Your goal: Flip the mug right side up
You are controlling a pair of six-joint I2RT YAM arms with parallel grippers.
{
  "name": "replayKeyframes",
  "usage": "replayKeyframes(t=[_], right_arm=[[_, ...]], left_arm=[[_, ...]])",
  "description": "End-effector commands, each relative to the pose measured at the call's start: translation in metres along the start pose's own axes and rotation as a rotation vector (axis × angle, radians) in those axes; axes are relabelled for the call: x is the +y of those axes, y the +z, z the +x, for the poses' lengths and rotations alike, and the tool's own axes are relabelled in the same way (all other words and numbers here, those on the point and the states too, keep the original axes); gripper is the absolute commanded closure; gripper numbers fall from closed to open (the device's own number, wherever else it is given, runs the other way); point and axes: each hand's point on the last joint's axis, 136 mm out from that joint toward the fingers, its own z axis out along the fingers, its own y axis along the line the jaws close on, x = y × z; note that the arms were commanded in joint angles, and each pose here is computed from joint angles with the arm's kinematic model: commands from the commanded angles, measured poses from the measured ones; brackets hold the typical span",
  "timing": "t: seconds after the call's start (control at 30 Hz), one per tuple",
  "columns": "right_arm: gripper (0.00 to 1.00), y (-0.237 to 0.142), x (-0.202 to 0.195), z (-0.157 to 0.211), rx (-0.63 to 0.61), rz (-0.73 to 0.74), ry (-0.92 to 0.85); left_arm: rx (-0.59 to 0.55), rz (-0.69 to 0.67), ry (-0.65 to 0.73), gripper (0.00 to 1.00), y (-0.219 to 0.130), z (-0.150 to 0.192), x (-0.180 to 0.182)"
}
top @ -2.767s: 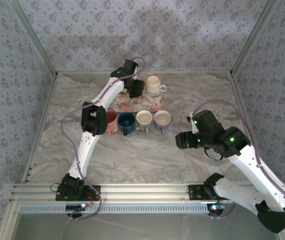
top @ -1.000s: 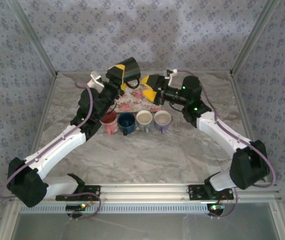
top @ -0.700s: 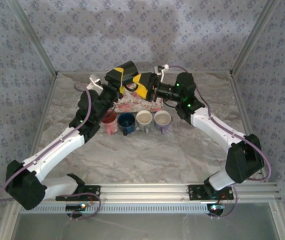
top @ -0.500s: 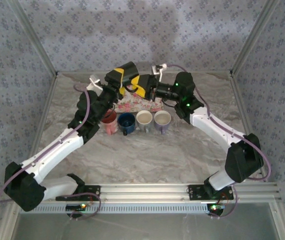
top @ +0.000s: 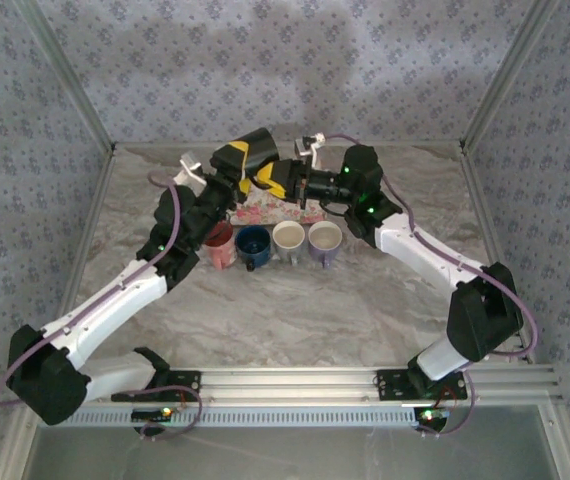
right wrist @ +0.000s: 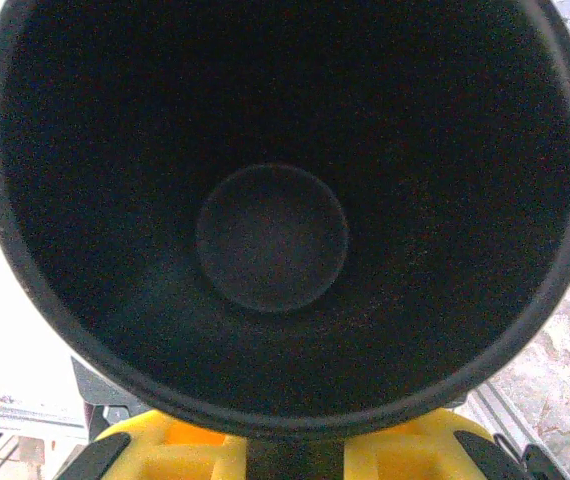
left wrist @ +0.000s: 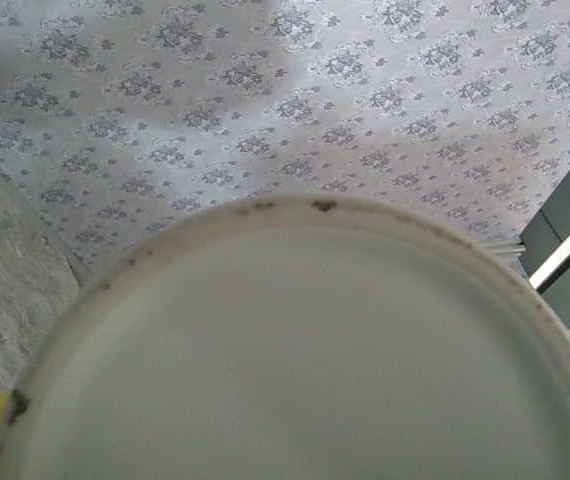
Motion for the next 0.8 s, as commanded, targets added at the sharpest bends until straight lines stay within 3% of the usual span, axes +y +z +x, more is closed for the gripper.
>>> replayKeyframes(t=[0.0, 0.07, 0.17, 0.23, 0.37, 0.5, 0.57, 0.77], right_arm=[[1.0, -0.005, 0.029, 0.001, -0.014, -0.066, -0.107], [1.0, -0.008, 0.03, 0.002, -0.016, -0.052, -0.119], [1.0, -0.014, 0.028, 0.004, -0.025, -0.014, -0.137], [1.0, -0.022, 0.025, 0.003, -0.045, 0.019, -0.151], [1.0, -0.051, 0.0, -0.002, -0.112, 0.122, -0.154], [1.0, -0.092, -0.017, -0.003, -0.177, 0.275, -0.198], [1.0, -0.12, -0.026, 0.0, -0.21, 0.441, -0.272], [1.0, -0.197, -0.046, 0.013, -0.279, 0.882, -0.479]], left_arm=[[0.051, 0.061, -0.003, 0.62, -0.015, 0.01, -0.029], [0.048, 0.018, 0.016, 0.33, -0.02, 0.009, -0.021], [0.05, -0.017, 0.051, 0.12, -0.027, 0.008, -0.015], [0.062, -0.039, 0.078, 0.05, -0.031, 0.009, -0.013], [0.108, -0.11, 0.103, 0.0, -0.037, 0.009, -0.001], [0.164, -0.207, 0.222, 0.0, -0.049, 0.009, 0.008], [0.158, -0.283, 0.319, 0.0, -0.064, 0.0, 0.009], [0.135, -0.347, 0.491, 0.0, -0.083, -0.025, -0.016]])
